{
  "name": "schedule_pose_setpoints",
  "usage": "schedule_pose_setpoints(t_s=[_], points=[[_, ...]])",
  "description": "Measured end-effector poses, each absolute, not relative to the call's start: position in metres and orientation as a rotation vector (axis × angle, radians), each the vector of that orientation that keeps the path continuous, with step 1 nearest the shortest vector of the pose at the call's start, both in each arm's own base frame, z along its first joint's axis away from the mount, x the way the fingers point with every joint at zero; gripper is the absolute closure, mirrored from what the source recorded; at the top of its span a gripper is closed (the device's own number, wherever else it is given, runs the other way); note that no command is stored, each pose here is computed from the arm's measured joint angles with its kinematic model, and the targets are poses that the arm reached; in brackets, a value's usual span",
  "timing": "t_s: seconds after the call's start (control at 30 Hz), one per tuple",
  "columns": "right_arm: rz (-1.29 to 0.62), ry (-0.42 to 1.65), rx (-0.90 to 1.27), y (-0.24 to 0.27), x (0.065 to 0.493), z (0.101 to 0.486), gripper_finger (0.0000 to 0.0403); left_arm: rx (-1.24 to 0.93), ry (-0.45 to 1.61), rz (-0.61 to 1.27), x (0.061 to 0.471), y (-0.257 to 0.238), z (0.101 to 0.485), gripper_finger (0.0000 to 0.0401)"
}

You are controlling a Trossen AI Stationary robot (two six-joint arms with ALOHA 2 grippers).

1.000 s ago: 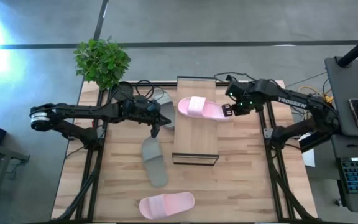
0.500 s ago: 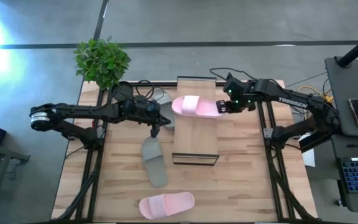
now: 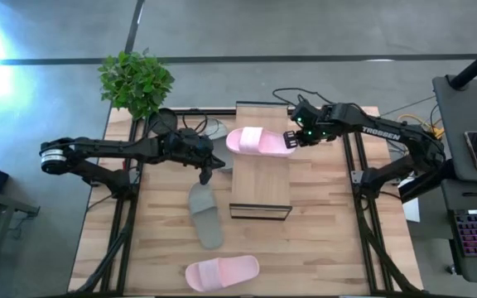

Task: Pick and place slides into the shelf
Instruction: Put the right pink slide on the shelf, then put the pink slide on the shelf

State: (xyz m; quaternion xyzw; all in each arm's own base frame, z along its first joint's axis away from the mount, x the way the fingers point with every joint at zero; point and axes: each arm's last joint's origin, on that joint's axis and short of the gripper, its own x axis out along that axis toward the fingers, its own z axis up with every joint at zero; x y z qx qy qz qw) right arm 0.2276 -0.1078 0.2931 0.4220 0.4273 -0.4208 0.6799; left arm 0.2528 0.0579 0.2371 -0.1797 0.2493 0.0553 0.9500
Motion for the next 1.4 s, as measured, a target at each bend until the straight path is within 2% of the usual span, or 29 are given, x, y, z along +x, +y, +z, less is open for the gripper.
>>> schedule_pose_setpoints(t_s=[0.1,0.3,0.4,0.6,0.83,1.0,1.2,1.4], points=[[-0.978,0.925,0.897,-0.103,0.215,0.309,0.0394,-0.338,0.547,0.11,0.248,0.056,0.236,0.0401],[-0.921,0.856,0.813,-0.079,0.185,0.344,0.0394,-0.194,0.434,0.02,0.238,0.037,0.266,0.0401],[-0.805,0.819,0.896,-0.062,0.173,0.354,0.0394,-0.216,0.377,-0.032,0.228,0.03,0.279,0.0401],[-0.614,0.868,1.068,-0.017,0.165,0.353,0.0394,-0.395,0.37,-0.22,0.208,0.017,0.279,0.0401],[-0.416,0.826,1.142,0.055,0.179,0.356,0.0394,-0.425,0.392,-0.364,0.185,-0.018,0.27,0.0401],[-0.399,0.709,1.177,0.112,0.189,0.348,0.0394,-0.428,0.415,-0.452,0.173,-0.045,0.265,0.0401],[-0.412,0.733,1.277,0.171,0.209,0.317,0.0394,-0.403,0.457,-0.522,0.167,-0.072,0.261,0.0401],[-0.411,0.737,1.311,0.207,0.237,0.282,0.0394,-0.407,0.55,-0.587,0.166,-0.094,0.25,0.0401]])
